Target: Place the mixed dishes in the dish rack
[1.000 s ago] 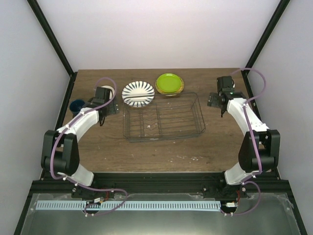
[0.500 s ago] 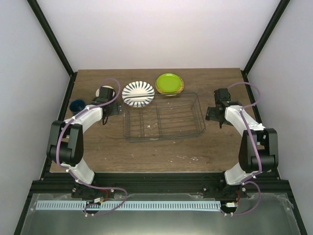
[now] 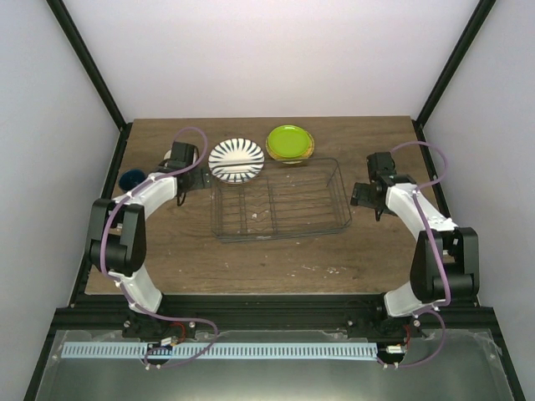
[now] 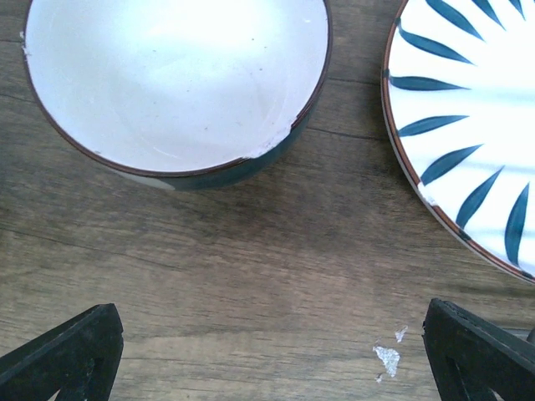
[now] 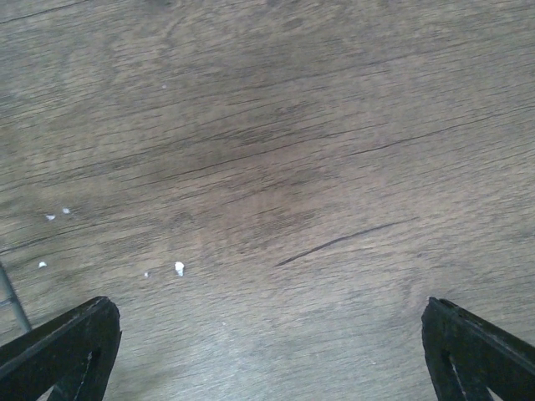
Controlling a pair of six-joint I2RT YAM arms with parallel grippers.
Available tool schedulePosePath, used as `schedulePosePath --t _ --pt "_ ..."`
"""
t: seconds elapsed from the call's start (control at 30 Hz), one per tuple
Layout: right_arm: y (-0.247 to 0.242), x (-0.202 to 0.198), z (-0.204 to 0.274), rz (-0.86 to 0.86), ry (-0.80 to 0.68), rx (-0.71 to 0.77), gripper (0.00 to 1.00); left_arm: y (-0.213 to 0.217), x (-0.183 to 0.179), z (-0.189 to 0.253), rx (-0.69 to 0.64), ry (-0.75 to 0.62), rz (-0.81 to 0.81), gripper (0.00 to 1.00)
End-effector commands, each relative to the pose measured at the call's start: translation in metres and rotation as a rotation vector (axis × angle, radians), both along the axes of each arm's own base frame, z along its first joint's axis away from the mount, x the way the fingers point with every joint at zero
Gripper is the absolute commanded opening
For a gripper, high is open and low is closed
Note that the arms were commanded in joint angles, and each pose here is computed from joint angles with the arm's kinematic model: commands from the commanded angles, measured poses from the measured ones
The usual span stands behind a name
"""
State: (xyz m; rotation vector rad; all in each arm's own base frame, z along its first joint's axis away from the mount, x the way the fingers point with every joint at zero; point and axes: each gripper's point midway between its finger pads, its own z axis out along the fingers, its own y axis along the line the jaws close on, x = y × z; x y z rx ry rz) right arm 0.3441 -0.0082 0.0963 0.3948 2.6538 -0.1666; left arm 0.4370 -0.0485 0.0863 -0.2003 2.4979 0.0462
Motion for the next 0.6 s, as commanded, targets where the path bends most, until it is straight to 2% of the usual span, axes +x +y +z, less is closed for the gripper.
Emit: schedulePosePath --t 0.0,0.57 --pt "0.013 -0.007 0.001 0.021 0.000 0.023 1.00 -0.010 0.016 0.011 -0.031 -0.044 -0.028 1.00" --pt "0.040 -0.021 -0.009 0.079 0.030 0.033 1.00 -0.016 0.030 0.012 -0.039 -0.050 -0.044 1.00"
